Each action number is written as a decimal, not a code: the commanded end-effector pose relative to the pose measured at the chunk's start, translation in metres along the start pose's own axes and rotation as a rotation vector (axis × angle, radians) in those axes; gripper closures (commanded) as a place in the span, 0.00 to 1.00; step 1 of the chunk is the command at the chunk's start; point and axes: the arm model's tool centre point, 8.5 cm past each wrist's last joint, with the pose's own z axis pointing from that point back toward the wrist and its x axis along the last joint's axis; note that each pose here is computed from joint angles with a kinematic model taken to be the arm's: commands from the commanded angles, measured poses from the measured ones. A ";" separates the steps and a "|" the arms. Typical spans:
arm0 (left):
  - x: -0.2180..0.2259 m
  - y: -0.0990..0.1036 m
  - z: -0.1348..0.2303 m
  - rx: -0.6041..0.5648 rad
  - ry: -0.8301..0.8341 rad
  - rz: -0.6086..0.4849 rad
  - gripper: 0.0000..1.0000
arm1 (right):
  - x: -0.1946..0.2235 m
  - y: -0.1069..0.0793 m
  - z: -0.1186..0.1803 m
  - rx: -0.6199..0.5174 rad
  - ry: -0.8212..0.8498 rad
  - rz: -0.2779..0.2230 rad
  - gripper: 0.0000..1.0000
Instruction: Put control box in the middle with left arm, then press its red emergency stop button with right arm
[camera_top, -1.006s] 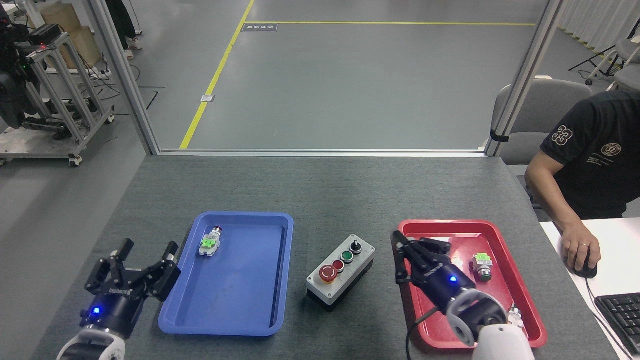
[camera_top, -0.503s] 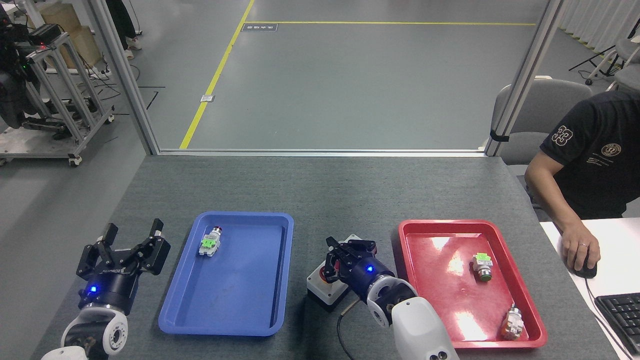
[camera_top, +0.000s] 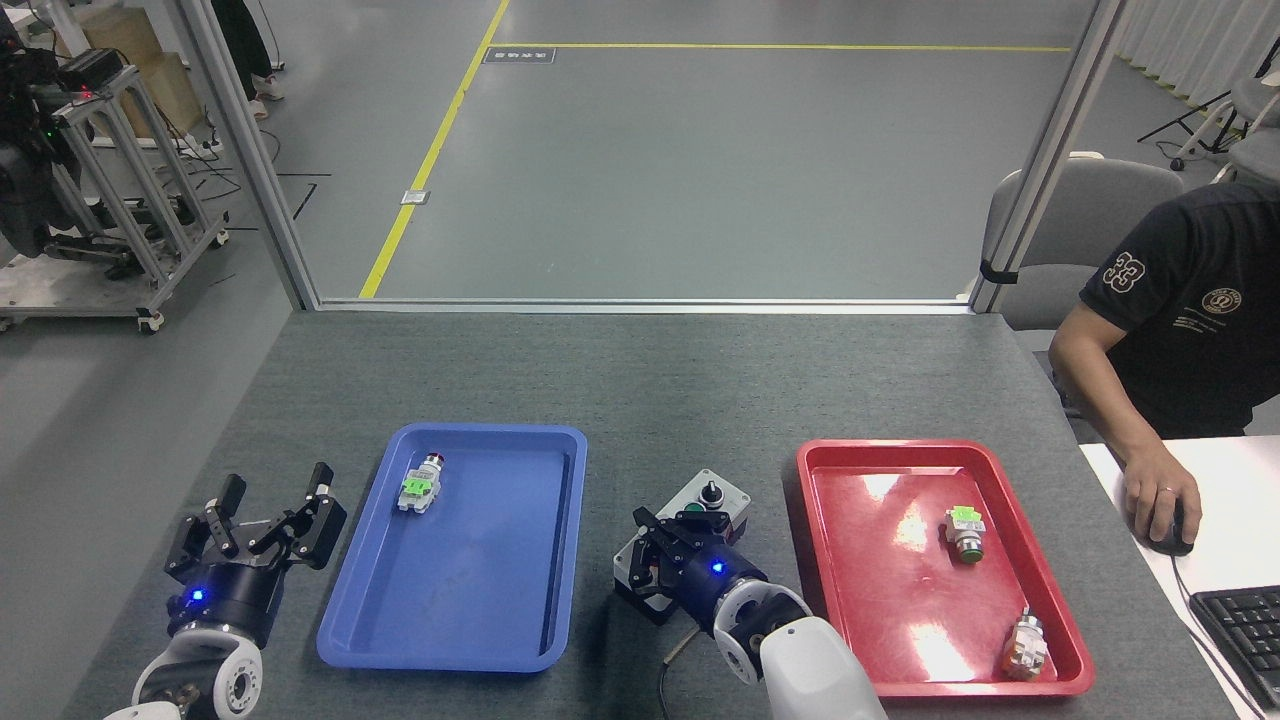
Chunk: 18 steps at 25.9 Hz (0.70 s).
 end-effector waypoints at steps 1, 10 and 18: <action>0.017 -0.010 0.004 0.007 -0.032 0.049 0.01 | 0.002 0.014 0.001 0.049 -0.005 -0.007 1.00; 0.052 -0.022 0.002 0.002 -0.072 0.147 0.01 | 0.001 -0.024 -0.001 -0.058 0.011 -0.044 0.85; 0.044 -0.024 0.004 -0.008 -0.055 0.143 0.01 | -0.142 -0.050 0.063 -0.250 0.345 -0.243 0.00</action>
